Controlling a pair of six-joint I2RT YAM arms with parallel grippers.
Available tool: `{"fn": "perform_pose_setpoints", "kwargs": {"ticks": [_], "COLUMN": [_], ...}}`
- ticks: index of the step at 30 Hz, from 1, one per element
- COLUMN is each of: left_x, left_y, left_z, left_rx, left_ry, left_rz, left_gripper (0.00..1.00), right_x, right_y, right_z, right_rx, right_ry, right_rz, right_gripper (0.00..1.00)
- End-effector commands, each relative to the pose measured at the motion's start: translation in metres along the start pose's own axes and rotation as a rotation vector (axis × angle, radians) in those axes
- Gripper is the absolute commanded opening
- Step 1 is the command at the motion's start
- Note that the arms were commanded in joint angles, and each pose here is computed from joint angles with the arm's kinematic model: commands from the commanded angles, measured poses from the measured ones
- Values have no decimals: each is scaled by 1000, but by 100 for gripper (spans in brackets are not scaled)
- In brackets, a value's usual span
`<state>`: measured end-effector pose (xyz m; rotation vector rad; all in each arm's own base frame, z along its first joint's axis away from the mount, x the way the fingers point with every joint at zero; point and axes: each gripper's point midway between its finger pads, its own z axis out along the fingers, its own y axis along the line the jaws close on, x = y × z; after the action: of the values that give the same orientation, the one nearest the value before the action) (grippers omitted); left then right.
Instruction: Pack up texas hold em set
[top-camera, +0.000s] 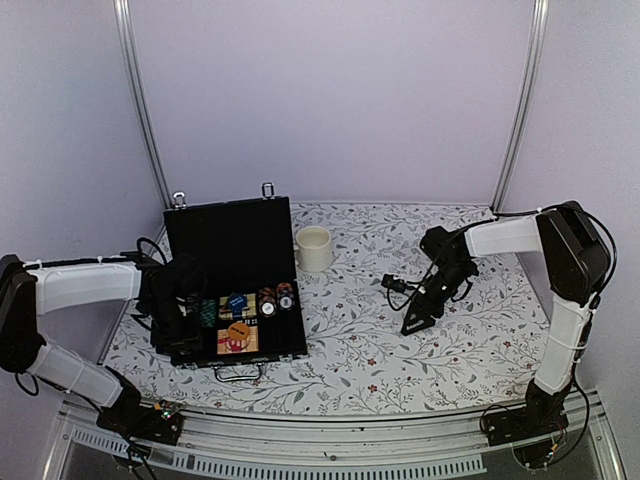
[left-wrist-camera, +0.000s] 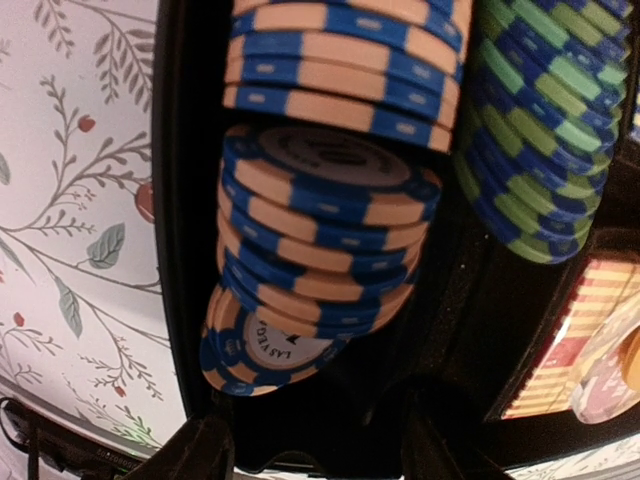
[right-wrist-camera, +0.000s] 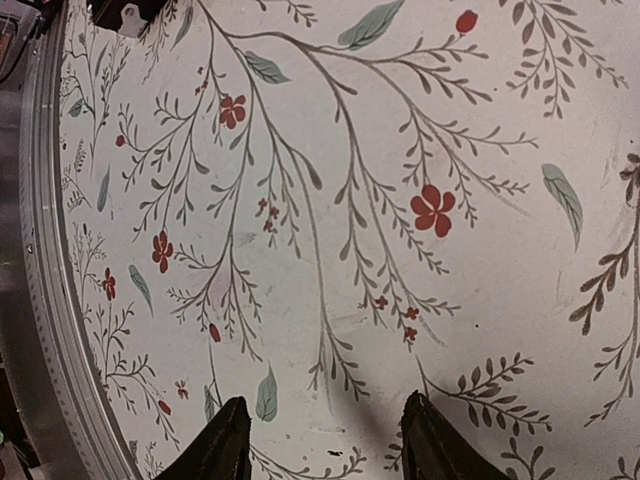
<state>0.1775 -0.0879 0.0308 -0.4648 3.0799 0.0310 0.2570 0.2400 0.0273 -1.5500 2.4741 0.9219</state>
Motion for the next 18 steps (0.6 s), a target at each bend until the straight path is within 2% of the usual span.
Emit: {"fn": "perform_pose_setpoints", "kwargs": {"ticks": [1, 10, 18], "left_x": [-1, -40, -48], "left_y": [-3, -29, -36], "left_z": [13, -13, -12], "left_rx": [21, 92, 90], "left_ry": [7, -131, -136], "left_rz": [-33, -26, 4], "left_gripper": [58, 57, 56], "right_x": [-5, -4, -2], "right_y": [5, 5, 5], "right_z": [2, 4, 7], "right_rx": [-28, -34, -38], "right_ry": [-4, 2, 11], "right_rz": [-19, -16, -11], "right_gripper": [45, 44, 44]}}
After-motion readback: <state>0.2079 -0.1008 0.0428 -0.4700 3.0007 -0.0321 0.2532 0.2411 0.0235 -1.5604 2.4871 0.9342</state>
